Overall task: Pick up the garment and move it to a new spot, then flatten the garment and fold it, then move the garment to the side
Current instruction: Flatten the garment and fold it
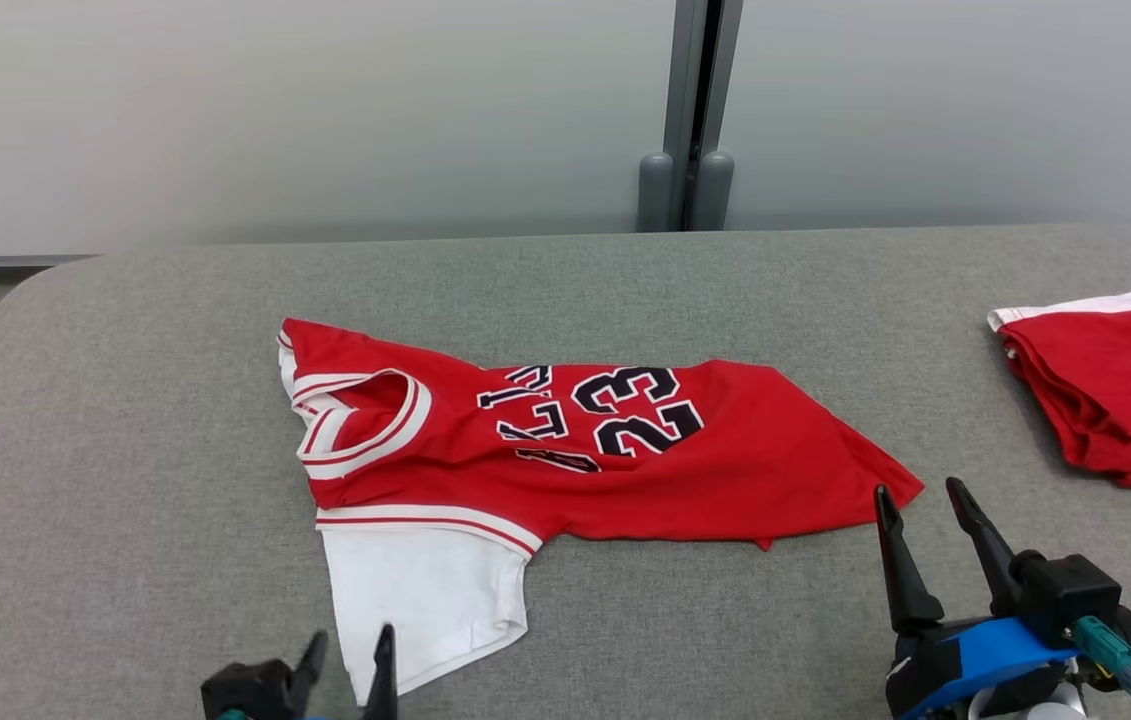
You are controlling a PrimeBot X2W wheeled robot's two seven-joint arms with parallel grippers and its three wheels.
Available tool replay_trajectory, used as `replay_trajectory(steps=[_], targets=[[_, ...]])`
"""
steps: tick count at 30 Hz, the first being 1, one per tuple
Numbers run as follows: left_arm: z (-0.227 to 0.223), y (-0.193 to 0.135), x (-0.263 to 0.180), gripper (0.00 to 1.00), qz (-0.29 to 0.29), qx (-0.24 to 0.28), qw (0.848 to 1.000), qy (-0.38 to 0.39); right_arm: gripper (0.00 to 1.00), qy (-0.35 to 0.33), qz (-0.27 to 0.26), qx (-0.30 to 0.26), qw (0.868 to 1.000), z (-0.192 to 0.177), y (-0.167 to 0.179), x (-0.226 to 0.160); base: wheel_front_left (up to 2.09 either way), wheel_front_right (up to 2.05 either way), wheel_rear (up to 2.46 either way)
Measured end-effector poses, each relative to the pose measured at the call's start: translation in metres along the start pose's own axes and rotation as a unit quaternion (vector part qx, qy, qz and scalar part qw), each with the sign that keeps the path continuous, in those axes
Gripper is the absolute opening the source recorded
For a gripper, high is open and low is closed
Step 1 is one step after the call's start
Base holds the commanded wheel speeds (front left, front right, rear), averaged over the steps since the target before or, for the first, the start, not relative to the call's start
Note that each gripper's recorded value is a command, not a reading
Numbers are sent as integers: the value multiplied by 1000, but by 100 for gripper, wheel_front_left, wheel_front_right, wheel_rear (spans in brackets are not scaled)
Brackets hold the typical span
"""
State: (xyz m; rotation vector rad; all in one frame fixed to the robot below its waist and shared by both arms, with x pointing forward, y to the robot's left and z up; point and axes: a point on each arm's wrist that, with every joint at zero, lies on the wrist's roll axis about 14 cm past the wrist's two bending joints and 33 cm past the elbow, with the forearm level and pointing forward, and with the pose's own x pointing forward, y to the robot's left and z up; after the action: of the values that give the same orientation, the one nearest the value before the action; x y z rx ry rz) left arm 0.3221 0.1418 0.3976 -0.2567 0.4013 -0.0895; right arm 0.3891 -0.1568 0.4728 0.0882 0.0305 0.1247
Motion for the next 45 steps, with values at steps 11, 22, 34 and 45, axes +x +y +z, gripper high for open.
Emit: replay_trajectory(steps=[11, 22, 34, 45], targets=[[-47, -2, -5, 100, 6, -23, 994, 111, 100, 5, -9, -7, 1000, -3, -7, 3, 0, 0, 0], [-40, -11, 13, 0, -3, -57, 994, 90, 100, 49, -34, -32, 998, -18, -28, 15, 0, 0, 0], [-8, 5, 23, 0, 22, -68, 997, 12, 100, 199, -59, -53, 977, -72, -47, 45, 0, 0, 0], [10, 7, 22, 0, 21, -64, 997, -21, 0, 250, -52, 0, 967, -94, -33, 53, 0, 0, 0]])
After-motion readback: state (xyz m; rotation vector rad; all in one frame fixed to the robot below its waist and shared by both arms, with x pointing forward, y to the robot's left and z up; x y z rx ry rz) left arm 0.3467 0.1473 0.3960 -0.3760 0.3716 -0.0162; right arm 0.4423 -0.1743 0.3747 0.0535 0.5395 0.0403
